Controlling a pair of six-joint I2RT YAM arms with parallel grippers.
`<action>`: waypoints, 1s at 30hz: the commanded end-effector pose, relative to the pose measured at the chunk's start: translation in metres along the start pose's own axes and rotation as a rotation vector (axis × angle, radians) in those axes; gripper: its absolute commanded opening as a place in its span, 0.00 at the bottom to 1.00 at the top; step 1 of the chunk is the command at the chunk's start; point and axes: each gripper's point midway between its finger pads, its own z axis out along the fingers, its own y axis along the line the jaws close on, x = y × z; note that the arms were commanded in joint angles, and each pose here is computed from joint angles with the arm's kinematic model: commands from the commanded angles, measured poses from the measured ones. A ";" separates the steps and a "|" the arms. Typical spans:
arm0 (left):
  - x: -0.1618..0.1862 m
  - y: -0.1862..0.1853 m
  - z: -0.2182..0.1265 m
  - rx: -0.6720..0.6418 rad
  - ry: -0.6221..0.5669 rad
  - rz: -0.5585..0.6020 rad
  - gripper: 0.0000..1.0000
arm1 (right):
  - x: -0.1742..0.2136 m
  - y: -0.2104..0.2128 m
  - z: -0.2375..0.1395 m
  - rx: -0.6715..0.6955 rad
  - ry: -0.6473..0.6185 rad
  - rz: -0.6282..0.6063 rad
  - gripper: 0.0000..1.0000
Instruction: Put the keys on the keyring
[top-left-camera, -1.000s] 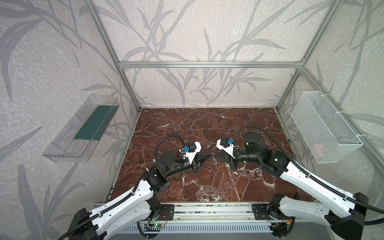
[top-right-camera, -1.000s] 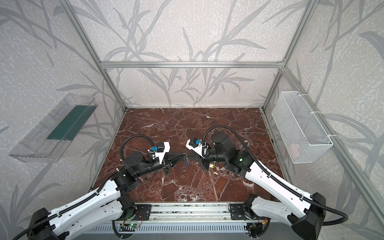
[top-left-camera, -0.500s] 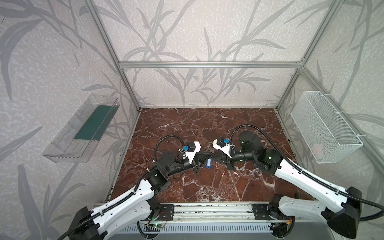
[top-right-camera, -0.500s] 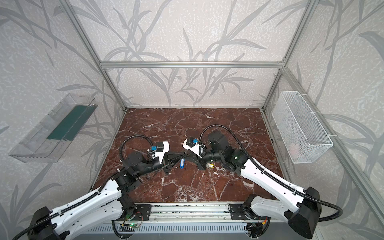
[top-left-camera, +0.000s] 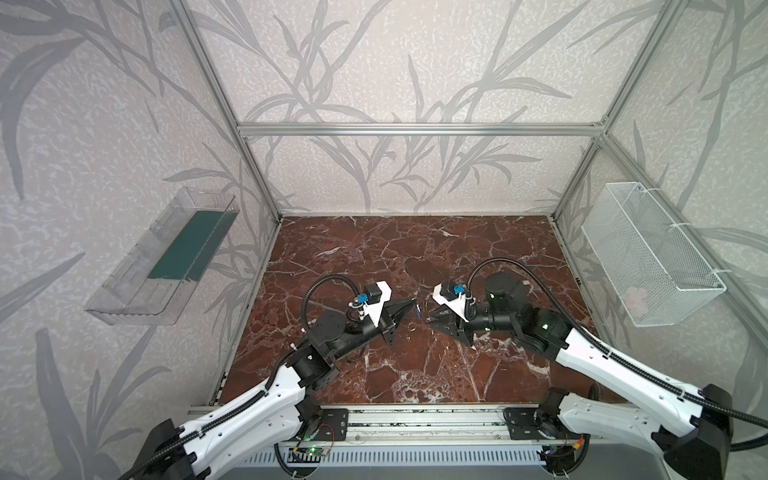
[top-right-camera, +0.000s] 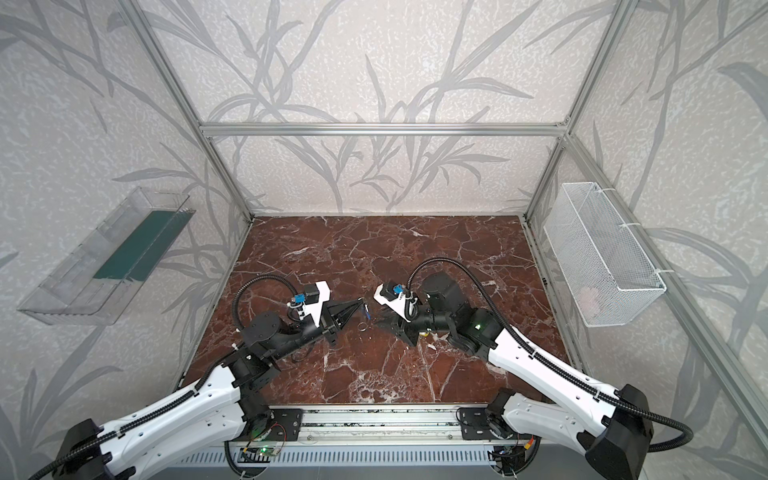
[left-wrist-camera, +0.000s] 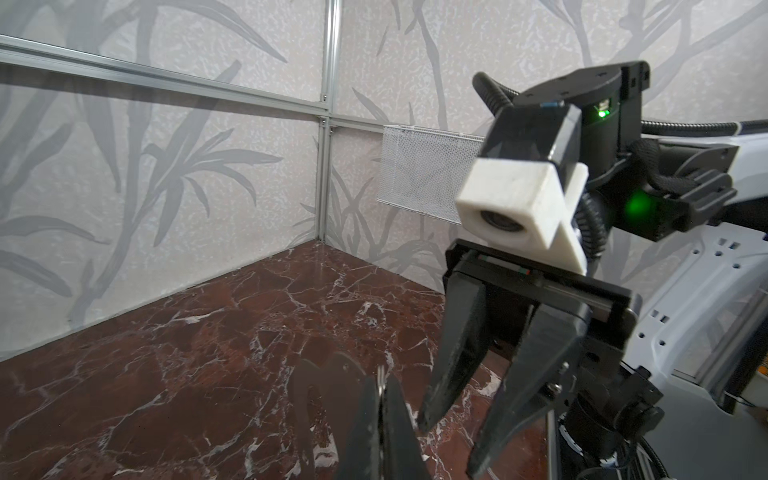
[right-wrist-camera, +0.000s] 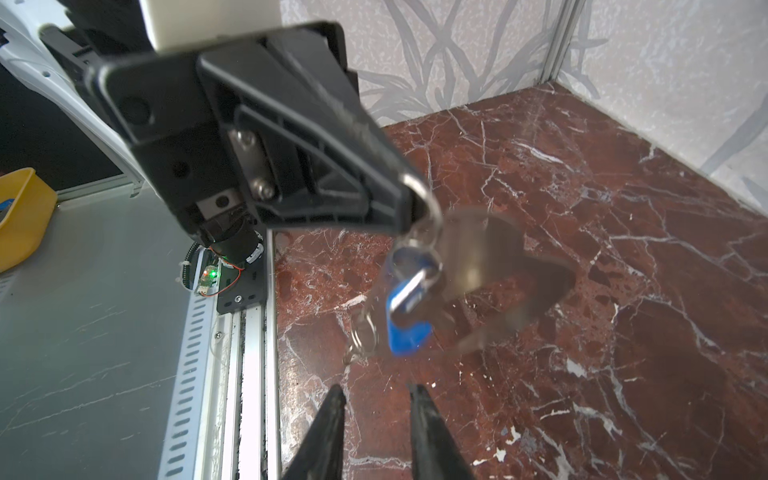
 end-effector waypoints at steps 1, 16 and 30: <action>-0.025 0.021 -0.010 -0.132 -0.131 -0.013 0.00 | 0.000 -0.002 -0.001 0.018 -0.034 0.031 0.30; -0.029 0.038 -0.015 -0.228 -0.181 -0.047 0.00 | 0.026 0.009 0.039 -0.148 -0.095 0.125 0.40; -0.034 0.036 -0.012 -0.215 -0.195 -0.057 0.00 | 0.015 0.012 0.066 -0.236 -0.119 0.081 0.41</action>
